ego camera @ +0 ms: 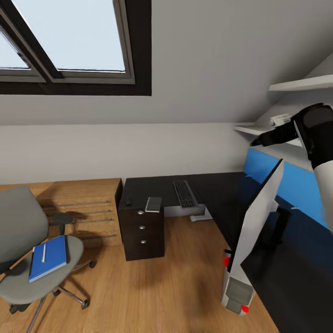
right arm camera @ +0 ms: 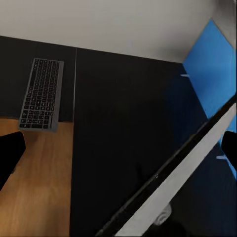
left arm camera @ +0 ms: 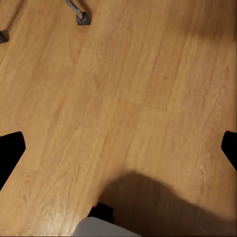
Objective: In the bedroom, organize the workspace by keeping the computer under the desk, ensuring the monitor is on the desk, placing the keyboard on the desk next to the monitor, placing the mouse on the desk next to the keyboard, moving the folder from the swivel chair onto the desk next to the mouse, stacking the notebook on top of the folder with the pen on top of the notebook, and positioning the swivel chair next to the desk.
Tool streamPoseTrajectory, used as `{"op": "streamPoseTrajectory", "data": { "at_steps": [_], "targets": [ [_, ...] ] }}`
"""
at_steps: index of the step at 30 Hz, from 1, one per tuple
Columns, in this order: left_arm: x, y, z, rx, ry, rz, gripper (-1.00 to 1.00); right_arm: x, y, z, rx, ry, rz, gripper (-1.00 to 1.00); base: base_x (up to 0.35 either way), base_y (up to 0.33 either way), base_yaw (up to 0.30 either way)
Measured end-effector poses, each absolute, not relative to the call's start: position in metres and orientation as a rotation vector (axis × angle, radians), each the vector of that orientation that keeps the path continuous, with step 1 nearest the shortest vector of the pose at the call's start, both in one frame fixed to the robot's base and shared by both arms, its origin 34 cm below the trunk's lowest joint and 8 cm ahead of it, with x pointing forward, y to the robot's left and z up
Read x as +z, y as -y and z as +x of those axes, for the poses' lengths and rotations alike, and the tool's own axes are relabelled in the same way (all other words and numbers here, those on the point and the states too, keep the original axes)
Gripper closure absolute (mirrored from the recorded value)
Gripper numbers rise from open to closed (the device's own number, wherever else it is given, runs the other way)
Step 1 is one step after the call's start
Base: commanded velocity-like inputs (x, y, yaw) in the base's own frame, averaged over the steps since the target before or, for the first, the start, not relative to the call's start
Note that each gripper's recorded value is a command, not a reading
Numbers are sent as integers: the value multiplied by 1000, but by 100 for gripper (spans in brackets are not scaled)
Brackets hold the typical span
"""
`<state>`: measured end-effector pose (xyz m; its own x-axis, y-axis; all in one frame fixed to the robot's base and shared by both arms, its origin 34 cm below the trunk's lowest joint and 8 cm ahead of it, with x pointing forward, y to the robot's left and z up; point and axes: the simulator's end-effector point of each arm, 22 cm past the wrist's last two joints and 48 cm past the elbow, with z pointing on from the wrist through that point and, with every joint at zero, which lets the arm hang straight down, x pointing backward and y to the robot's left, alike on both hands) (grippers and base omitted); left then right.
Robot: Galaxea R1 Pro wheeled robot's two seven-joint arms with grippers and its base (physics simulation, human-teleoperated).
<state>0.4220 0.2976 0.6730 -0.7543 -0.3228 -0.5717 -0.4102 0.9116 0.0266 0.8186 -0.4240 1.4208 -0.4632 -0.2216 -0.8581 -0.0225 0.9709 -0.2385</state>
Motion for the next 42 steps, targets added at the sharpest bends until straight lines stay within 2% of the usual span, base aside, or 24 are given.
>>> {"op": "streamPoseTrajectory", "data": {
  "at_steps": [10,21,31,42],
  "targets": [
    [673,-298,422,202,-2491,-524,-100,1405,429,817,-244,-2056,-177,-100,-234,-212,0],
    [673,-298,422,202,-2492,-526,-100,1407,397,803,-296,-1944,-281,-100,-324,-24,0],
    [673,-299,422,204,-2492,-527,-100,1396,406,788,-323,-1921,-288,-100,-336,-1,0],
    [673,-299,422,204,-2491,-527,-100,1368,413,779,-226,-1941,-243,-100,-303,-50,0]
  ]
}}
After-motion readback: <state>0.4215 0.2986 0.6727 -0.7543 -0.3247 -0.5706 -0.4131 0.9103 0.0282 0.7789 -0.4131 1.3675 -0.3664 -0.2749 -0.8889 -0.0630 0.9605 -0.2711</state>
